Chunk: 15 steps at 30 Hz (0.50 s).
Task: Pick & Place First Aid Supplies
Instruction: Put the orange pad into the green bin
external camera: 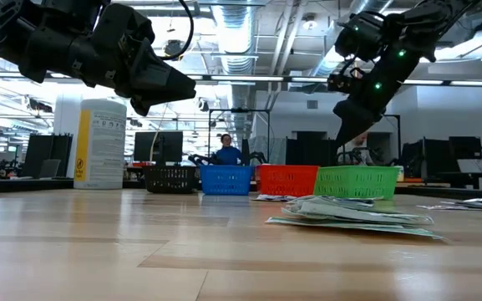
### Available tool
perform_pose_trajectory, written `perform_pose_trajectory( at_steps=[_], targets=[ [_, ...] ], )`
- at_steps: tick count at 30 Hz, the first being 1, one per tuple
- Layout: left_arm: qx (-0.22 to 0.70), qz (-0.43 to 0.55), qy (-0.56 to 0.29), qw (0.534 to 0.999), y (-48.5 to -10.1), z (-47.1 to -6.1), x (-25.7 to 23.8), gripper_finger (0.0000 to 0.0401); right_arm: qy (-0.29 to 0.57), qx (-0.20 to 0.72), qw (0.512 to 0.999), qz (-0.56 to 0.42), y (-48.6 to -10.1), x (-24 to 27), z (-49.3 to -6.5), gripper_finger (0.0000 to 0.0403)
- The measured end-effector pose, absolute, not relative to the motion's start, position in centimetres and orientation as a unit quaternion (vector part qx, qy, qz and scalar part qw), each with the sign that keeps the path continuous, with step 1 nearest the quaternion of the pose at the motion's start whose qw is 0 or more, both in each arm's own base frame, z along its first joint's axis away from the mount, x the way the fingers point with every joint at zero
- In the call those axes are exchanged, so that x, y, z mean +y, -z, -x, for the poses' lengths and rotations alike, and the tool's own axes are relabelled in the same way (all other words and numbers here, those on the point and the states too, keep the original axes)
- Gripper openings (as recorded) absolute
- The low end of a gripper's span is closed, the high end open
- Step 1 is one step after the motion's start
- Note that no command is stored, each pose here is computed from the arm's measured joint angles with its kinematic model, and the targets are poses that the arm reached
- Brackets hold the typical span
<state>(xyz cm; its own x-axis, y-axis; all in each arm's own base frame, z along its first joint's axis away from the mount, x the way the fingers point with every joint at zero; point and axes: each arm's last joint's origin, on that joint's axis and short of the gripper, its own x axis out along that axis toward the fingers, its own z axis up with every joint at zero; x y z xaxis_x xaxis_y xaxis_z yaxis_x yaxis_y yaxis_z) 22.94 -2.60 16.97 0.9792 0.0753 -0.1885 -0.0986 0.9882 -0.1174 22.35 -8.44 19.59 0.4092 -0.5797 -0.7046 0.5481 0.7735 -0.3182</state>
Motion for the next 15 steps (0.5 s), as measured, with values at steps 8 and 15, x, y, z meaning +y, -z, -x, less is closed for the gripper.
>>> perform_pose_trajectory(
  at_steps=[8,15],
  targets=[
    [0.093,0.063,-0.044,0.993,-16.9,-22.9,-2.6,0.0116,0.282,0.434,0.856,0.012,-19.9,-4.1,-22.3,0.0067],
    [0.093,0.063,-0.044,0.993,-16.9,-22.9,-2.6,0.0116,0.176,0.408,0.894,0.064,-22.6,1.0,-19.8,0.0067]
  ],
)
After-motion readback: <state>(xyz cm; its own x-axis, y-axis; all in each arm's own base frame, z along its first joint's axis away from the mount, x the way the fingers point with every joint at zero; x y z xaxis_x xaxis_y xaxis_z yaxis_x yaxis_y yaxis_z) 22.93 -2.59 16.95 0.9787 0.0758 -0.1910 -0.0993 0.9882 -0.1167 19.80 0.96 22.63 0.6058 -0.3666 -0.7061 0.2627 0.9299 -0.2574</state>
